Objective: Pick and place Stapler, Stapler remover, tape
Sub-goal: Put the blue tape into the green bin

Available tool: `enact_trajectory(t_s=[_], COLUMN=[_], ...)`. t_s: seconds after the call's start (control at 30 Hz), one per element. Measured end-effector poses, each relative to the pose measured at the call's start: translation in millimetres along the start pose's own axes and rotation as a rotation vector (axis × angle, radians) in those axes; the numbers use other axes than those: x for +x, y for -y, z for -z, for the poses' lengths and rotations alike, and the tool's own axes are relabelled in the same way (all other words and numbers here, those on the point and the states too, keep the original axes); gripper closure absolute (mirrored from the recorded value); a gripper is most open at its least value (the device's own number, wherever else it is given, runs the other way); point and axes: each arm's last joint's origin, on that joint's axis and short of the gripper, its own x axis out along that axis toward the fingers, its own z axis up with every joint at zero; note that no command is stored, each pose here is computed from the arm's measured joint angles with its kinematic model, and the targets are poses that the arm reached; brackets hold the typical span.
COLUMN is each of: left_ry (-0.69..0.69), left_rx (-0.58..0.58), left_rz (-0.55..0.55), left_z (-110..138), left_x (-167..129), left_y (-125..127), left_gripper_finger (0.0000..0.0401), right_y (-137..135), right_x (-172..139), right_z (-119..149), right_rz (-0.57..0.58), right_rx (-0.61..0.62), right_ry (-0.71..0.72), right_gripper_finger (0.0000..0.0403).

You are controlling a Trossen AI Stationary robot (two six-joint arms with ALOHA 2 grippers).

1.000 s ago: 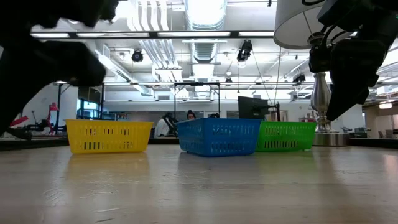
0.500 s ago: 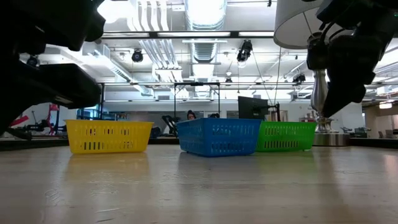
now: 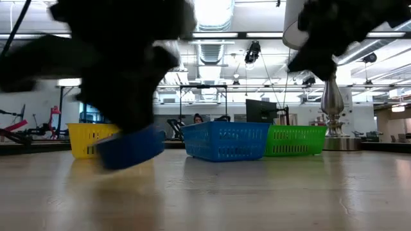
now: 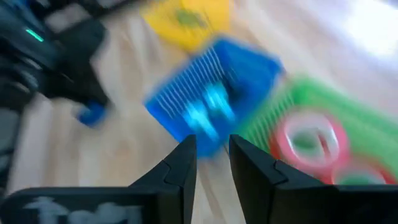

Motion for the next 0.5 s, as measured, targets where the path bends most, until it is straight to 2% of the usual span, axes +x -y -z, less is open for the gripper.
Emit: enact_trajectory(t_s=[0.13,0.2,0.27,0.33,0.5], left_ry=[0.130,0.206,0.268,0.303,0.379], left_rx=[-0.082,-0.144,-0.198,-0.227,-0.321], left_rz=[-0.395,-0.581,-0.698,-0.746,-0.759], left_z=[-20.5,-31.3,-41.8,-50.8,-65.2], left_x=[-7.3,-13.7,-21.6,-27.3,-27.9], left_y=[-29.5,-42.0,-50.3,-58.3,-75.7], left_gripper_finger=[0.0349,0.0353,0.0353,0.0350,0.0345], right_y=[-8.7,-9.6,-9.2,-8.2,-7.6], right_x=[-1.8,-2.3,-1.9,-1.5,-1.2], right_z=[-16.1,-17.7,-16.5,-14.7,-13.6], right_rz=[-0.086,-0.099,-0.096,-0.086,-0.084], right_rx=[-0.034,-0.016,-0.010,-0.011,0.036], right_ry=[0.164,0.178,0.168,0.150,0.140], right_gripper_finger=[0.0301,0.0297,0.0293,0.0288,0.0277])
